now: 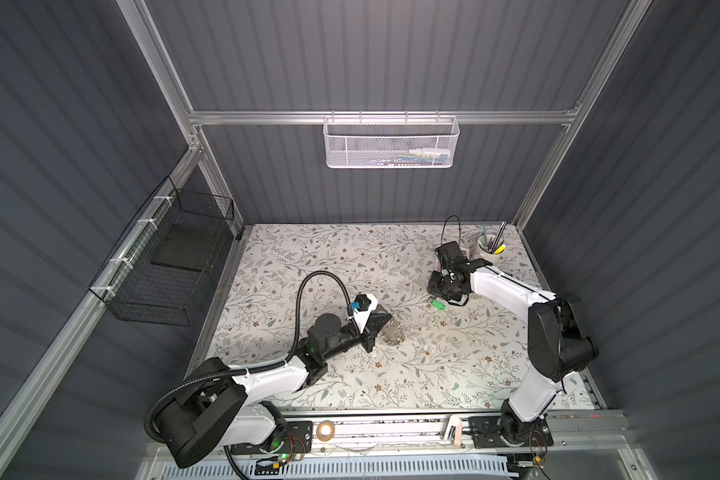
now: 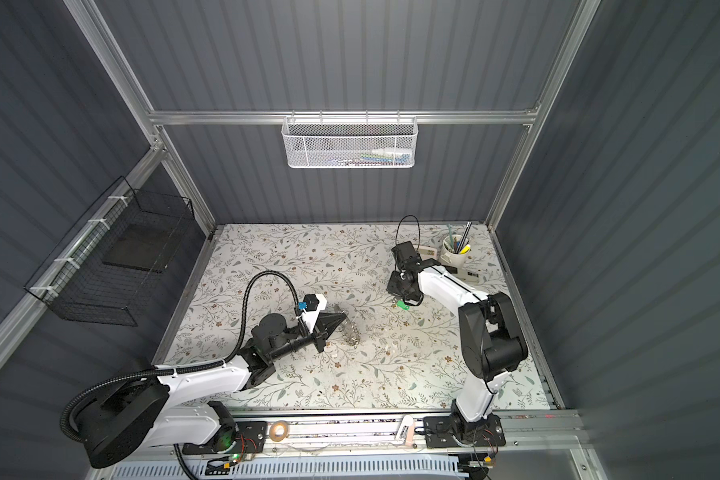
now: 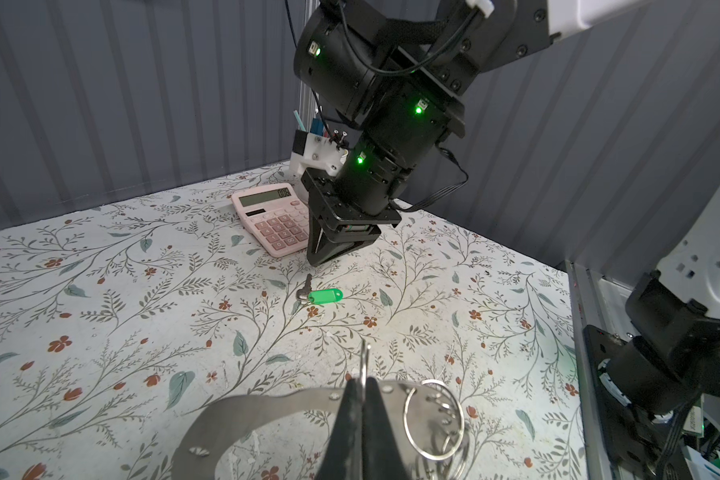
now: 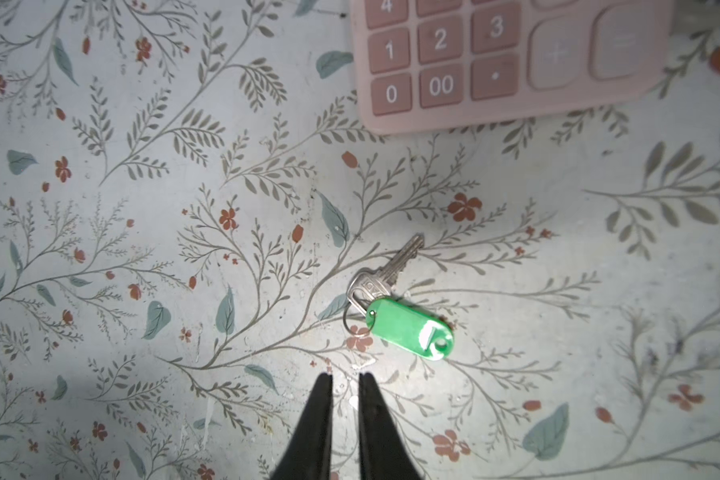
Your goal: Put the keys on the keyring
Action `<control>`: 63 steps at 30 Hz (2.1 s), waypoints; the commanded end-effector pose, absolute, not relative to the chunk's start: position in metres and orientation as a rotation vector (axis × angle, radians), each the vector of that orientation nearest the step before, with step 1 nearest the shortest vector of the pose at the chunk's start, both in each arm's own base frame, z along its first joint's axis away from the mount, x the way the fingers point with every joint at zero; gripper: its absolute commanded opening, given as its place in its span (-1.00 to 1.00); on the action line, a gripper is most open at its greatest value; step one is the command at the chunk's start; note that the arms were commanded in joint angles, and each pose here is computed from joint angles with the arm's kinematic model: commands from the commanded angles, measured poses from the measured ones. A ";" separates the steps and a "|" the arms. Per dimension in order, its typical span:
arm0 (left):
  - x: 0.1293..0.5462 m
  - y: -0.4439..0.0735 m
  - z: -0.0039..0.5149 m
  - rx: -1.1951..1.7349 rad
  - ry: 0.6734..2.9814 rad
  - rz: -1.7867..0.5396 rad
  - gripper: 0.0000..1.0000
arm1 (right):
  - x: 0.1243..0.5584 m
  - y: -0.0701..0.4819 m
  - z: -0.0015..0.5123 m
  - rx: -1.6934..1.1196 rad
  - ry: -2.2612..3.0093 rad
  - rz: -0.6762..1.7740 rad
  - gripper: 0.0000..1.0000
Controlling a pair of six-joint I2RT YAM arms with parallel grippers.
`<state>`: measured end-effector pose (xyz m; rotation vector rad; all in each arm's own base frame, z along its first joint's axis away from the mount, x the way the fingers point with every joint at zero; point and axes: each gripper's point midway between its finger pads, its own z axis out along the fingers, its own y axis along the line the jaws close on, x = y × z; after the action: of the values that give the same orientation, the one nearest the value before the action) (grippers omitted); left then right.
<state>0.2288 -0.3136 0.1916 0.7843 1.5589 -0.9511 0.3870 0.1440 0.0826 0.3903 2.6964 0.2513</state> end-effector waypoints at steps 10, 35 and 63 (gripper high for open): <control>0.225 -0.316 0.219 0.769 1.472 -0.989 -1.00 | 0.387 0.149 0.047 0.064 2.793 -0.274 -0.25; 0.224 -0.315 0.221 0.768 1.465 -0.994 -1.00 | 0.392 0.146 0.015 -0.028 2.843 -0.442 -0.47; 0.222 -0.317 0.222 0.778 1.464 -1.011 -1.00 | 0.375 0.145 0.028 -0.258 2.815 -0.520 -0.37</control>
<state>0.2254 -0.3145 0.1950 0.7887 1.5509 -0.9755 0.3847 0.1493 0.0284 -0.1838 2.7916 -0.4832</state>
